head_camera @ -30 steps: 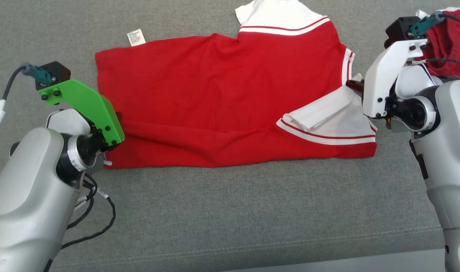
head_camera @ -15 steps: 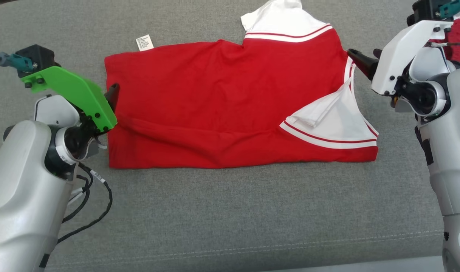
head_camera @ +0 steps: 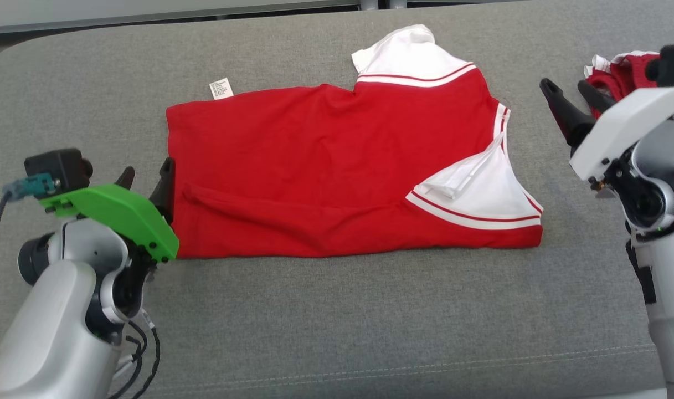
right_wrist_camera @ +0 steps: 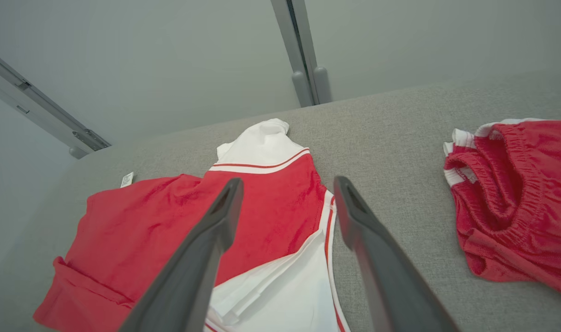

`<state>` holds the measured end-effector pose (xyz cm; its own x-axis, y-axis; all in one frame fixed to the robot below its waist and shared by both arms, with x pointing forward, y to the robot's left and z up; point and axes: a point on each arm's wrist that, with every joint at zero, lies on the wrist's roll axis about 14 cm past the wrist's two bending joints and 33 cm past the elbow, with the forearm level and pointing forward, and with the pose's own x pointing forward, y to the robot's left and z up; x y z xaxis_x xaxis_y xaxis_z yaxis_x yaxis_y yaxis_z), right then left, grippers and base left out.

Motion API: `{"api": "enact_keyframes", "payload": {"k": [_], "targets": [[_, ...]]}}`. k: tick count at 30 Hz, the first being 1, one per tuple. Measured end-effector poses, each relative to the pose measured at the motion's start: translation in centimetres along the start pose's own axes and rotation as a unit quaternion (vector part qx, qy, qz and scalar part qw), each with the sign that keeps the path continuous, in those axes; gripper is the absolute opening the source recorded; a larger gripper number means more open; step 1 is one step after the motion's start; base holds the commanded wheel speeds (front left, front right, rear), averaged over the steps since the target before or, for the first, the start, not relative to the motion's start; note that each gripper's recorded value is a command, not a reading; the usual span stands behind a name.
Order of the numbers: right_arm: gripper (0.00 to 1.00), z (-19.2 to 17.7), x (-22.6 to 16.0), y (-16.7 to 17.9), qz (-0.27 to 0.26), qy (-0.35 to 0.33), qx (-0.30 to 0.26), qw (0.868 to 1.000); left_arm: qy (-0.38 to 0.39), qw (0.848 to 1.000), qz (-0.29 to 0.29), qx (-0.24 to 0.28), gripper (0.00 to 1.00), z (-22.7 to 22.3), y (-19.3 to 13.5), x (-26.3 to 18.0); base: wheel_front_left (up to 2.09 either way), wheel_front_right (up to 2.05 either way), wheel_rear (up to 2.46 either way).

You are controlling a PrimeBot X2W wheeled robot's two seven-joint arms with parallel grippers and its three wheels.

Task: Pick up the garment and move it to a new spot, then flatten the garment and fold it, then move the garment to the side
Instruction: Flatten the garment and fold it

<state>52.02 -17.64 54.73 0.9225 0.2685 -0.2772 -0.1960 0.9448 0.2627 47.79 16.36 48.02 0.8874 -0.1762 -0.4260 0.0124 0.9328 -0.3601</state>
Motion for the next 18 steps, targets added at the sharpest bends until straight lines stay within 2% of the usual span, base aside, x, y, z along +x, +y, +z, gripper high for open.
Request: {"api": "enact_keyframes", "payload": {"k": [8,18], "targets": [[1.00,-3.3,-4.0,-0.8,-0.015,-0.029,0.065,0.997,-0.051,0.999,0.012,-0.012,1.00,-2.3,0.7,-3.1,0.00,0.00,0.00],[1.00,-8.8,-7.5,-2.4,-0.062,-0.020,0.153,0.986,-0.029,0.994,0.051,-0.091,1.00,-8.4,1.5,-4.7,0.00,0.00,0.00]]}}
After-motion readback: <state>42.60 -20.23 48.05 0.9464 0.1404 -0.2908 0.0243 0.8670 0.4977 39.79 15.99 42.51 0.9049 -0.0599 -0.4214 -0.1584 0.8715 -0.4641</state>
